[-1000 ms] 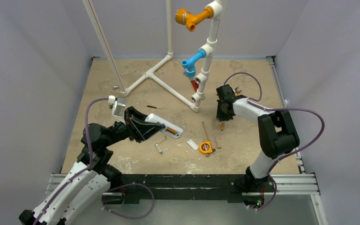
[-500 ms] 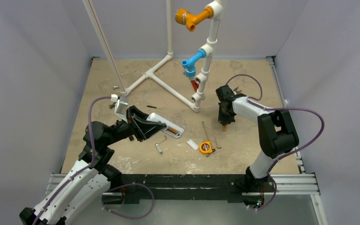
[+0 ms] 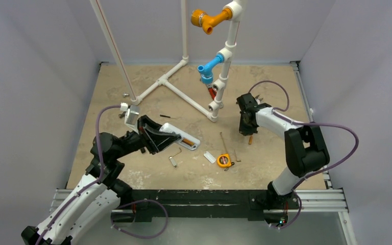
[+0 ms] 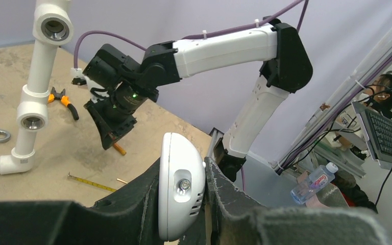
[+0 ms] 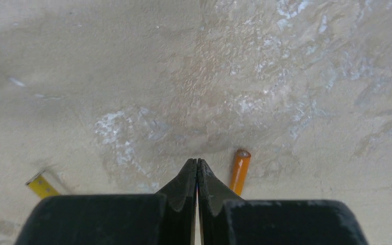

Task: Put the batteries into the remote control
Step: Adjust the battery at the center of the board.

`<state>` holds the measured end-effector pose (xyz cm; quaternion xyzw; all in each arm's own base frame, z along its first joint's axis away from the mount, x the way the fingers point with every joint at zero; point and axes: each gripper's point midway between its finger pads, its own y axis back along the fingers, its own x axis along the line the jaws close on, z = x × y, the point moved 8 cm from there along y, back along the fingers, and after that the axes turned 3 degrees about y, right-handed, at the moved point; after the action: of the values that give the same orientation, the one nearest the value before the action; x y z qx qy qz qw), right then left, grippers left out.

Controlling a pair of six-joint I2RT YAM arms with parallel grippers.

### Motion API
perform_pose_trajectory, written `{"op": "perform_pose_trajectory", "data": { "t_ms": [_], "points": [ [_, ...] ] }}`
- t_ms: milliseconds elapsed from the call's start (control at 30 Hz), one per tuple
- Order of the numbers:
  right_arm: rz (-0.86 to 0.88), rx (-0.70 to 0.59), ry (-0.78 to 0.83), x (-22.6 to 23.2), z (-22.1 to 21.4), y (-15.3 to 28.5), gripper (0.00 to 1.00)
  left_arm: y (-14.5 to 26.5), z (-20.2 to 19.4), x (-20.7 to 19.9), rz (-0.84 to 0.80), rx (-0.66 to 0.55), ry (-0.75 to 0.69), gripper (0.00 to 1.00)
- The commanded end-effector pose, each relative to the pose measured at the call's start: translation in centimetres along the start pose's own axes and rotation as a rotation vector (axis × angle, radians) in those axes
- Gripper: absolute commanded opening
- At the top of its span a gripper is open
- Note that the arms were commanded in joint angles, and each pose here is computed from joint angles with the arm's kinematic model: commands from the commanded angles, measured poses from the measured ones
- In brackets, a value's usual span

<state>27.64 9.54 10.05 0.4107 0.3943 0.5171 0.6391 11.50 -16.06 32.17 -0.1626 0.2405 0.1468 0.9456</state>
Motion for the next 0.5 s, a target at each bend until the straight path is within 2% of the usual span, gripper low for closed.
{"op": "perform_pose_trajectory", "data": {
  "t_ms": [0,67,167,333,467],
  "points": [
    [0.085,-0.198,-0.106,0.0,1.9,3.4,0.00,0.2,0.7,-0.6,-0.030,-0.038,-0.049,0.00],
    [0.013,-0.259,-0.153,-1.2,2.3,4.3,0.00,0.2,0.6,-0.6,-0.027,-0.038,-0.048,0.00],
    [-0.068,-0.271,-0.205,-3.0,2.4,4.6,0.00,0.2,0.6,-0.5,-0.025,-0.038,-0.046,0.00],
    [-0.125,-0.164,-0.214,-4.9,1.3,3.0,0.00,0.2,0.6,-0.5,-0.026,-0.035,-0.046,0.00],
    [-0.053,-0.050,-0.172,-4.2,-0.1,1.8,0.00,0.1,0.5,-0.4,-0.025,-0.031,-0.043,0.00]
  ]
}}
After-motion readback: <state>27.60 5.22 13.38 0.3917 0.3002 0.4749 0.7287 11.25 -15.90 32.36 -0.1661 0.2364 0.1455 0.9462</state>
